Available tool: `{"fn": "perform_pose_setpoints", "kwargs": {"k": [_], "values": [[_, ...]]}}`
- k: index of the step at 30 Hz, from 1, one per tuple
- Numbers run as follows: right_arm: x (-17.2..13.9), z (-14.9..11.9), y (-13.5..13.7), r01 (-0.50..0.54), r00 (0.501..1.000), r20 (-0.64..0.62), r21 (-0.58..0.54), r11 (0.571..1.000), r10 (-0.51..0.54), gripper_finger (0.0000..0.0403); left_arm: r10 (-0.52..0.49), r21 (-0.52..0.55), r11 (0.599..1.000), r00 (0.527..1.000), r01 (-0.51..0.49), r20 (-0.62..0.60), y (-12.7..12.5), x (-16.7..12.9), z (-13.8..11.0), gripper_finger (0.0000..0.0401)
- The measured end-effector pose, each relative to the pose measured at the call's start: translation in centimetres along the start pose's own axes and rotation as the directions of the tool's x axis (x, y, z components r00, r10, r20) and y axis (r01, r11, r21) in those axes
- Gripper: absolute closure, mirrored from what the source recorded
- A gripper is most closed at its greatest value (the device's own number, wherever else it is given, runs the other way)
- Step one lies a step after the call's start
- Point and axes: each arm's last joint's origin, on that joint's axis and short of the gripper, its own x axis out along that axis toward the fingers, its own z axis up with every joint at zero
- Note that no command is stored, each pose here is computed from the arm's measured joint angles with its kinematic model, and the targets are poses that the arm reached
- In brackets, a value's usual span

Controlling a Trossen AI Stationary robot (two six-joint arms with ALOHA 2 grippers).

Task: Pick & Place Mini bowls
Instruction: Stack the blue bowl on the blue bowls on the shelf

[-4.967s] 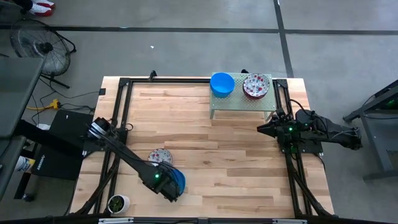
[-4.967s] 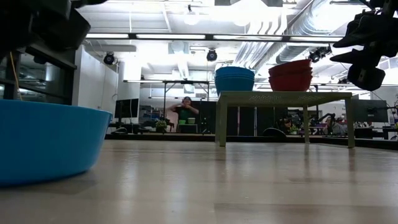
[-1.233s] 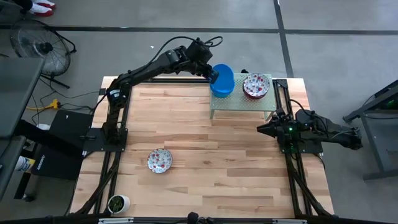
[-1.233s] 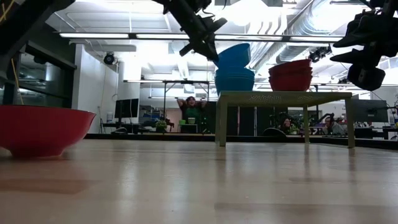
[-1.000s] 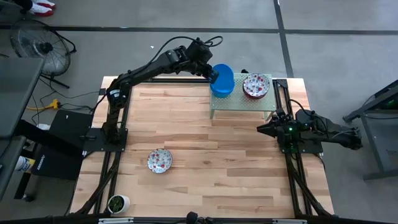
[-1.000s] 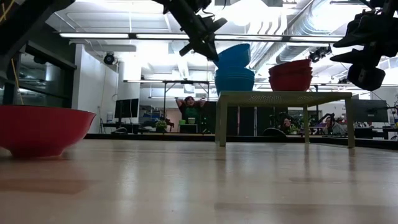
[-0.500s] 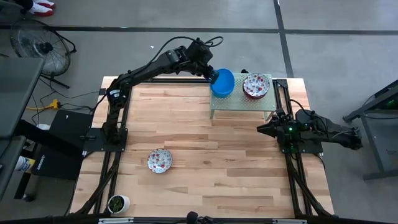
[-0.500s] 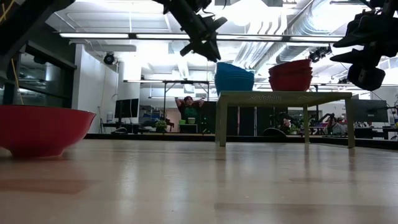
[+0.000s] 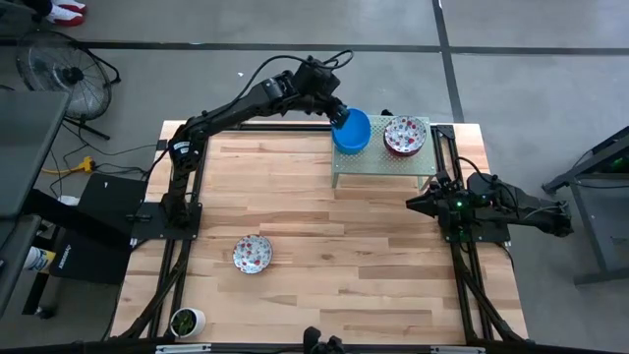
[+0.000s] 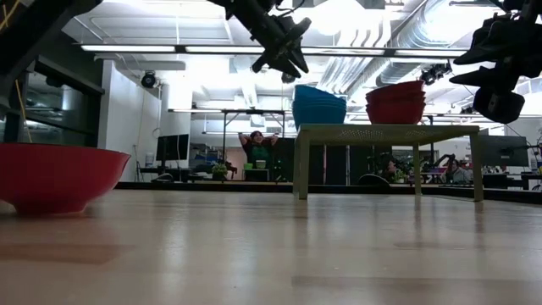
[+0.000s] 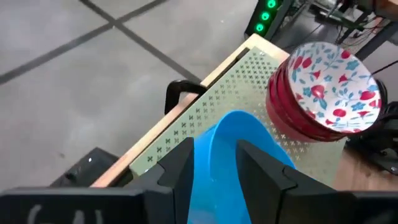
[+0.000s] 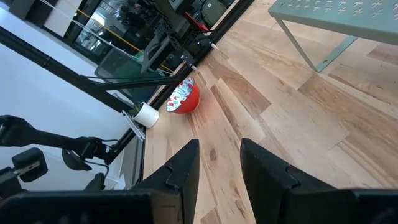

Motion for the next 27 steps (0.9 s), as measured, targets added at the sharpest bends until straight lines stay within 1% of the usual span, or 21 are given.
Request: {"fn": "perform_pose_setpoints", "kwargs": {"k": [2,4,6,8,12,15,17,20,21,24,27], "values": [[0.0,0.0,0.0,0.0,1.0,0.0,0.0,1.0,0.0,0.0298,-0.016,0.043,0.999,1.0,0.015,0.01,-0.1,0.0,0.1,0.0284],[0.0,0.0,0.0,0.0,1.0,0.0,0.0,1.0,0.0,0.0298,-0.034,0.167,0.986,0.999,0.028,0.032,0.1,0.0,0.4,0.0284],[0.0,0.0,0.0,0.0,1.0,0.0,0.0,1.0,0.0,0.0298,-0.053,0.306,0.951,0.998,0.039,0.036,0.0,0.0,0.5,0.0284],[0.0,0.0,0.0,0.0,1.0,0.0,0.0,1.0,0.0,0.0298,-0.047,0.399,0.916,0.999,0.032,0.028,0.1,0.0,0.4,0.0284],[0.0,0.0,0.0,0.0,1.0,0.0,0.0,1.0,0.0,0.0298,-0.049,0.458,0.888,0.999,0.036,0.016,0.1,0.0,0.3,0.0286],[0.0,0.0,0.0,0.0,1.0,0.0,0.0,1.0,0.0,0.0298,-0.072,0.528,0.847,0.997,0.057,0.008,-0.1,0.0,0.2,0.0301],[0.0,0.0,0.0,0.0,1.0,0.0,0.0,1.0,0.0,0.0298,-0.076,0.563,0.824,0.997,0.065,-0.004,-0.4,0.0,0.0,0.0325],[0.0,0.0,0.0,0.0,1.0,0.0,0.0,1.0,0.0,0.0298,-0.077,0.611,0.787,0.997,0.079,-0.029,-0.7,0.0,-0.3,0.0379],[0.0,0.0,0.0,0.0,1.0,0.0,0.0,1.0,0.0,0.0298,-0.078,0.621,0.78,0.996,0.082,-0.033,-0.9,0.0,-0.4,0.0389],[0.0,0.0,0.0,0.0,1.0,0.0,0.0,1.0,0.0,0.0298,-0.06,0.652,0.756,0.998,0.062,-0.025,-1.4,0.7,-0.6,0.039],[0.0,0.0,0.0,0.0,1.0,0.0,0.0,1.0,0.0,0.0298,-0.057,0.66,0.747,0.997,0.079,-0.055,-1.4,1.2,-1.1,0.0398]]}}
